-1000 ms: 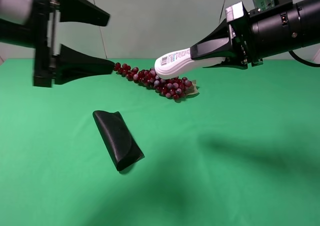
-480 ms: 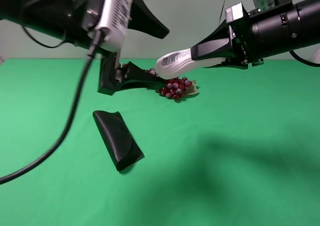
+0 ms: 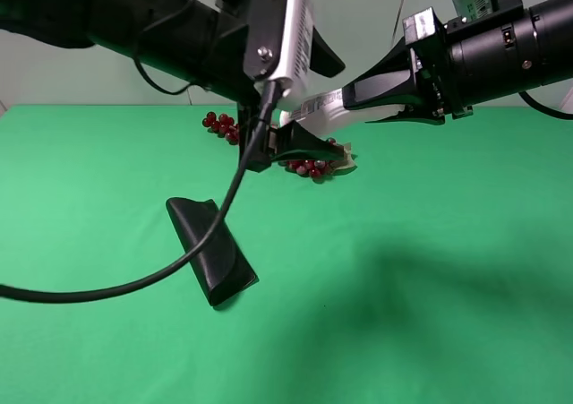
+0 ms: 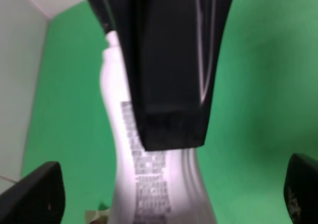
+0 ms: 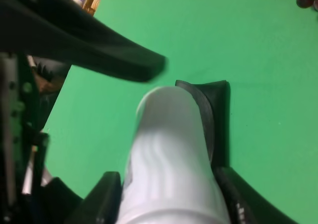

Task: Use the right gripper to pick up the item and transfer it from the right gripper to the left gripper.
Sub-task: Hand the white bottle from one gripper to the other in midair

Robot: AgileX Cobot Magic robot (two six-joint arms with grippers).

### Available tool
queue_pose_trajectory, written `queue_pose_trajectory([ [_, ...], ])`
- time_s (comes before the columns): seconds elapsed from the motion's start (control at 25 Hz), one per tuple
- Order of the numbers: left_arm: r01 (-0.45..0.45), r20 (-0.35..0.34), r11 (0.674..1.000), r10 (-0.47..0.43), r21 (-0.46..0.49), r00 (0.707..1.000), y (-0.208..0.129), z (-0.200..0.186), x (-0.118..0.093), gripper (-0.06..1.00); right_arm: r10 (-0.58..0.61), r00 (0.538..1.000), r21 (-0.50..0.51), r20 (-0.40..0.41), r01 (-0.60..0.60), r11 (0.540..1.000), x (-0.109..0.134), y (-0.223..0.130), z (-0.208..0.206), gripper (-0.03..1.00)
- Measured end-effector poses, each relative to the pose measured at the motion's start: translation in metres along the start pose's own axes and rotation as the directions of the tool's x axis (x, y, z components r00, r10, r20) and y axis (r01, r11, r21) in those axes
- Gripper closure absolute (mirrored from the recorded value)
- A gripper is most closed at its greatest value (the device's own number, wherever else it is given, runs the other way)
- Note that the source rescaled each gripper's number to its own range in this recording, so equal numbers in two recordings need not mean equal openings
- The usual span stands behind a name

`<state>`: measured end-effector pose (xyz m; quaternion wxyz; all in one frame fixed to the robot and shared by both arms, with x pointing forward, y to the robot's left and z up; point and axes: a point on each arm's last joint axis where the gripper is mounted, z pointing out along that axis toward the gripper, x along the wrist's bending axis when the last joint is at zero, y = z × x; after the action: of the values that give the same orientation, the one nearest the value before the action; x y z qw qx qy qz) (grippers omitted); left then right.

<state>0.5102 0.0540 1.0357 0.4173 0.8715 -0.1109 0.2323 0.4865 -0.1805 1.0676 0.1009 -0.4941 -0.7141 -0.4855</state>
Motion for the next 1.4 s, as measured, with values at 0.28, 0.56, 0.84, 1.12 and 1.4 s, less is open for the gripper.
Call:
queue_pose_trajectory([
  [0.28,0.011,-0.003,0.999,-0.011,0.031,1.0,-0.009,0.011,0.0,-0.06,-0.003,1.0,0.003,0.002,0.003,1.0,0.0,0.0,0.0,0.95],
  [0.56,0.012,0.001,0.999,-0.012,0.035,1.0,-0.01,0.023,-0.004,-0.06,-0.005,1.0,0.006,0.003,0.005,1.0,0.0,-0.001,0.0,0.95],
  [0.84,-0.017,-0.029,0.999,0.018,0.03,0.999,-0.008,0.026,-0.003,-0.06,-0.006,1.0,0.007,0.004,0.006,1.0,0.0,-0.001,0.0,0.95],
  [1.12,-0.06,-0.048,0.997,0.062,0.045,0.997,-0.009,0.026,-0.001,-0.06,-0.007,1.0,0.008,0.004,0.007,1.0,0.0,-0.001,0.0,0.95],
  [1.4,-0.04,-0.038,0.998,0.042,0.043,0.998,-0.013,0.033,-0.002,-0.06,-0.007,1.0,0.008,0.004,0.007,1.0,0.0,-0.001,0.0,0.95],
])
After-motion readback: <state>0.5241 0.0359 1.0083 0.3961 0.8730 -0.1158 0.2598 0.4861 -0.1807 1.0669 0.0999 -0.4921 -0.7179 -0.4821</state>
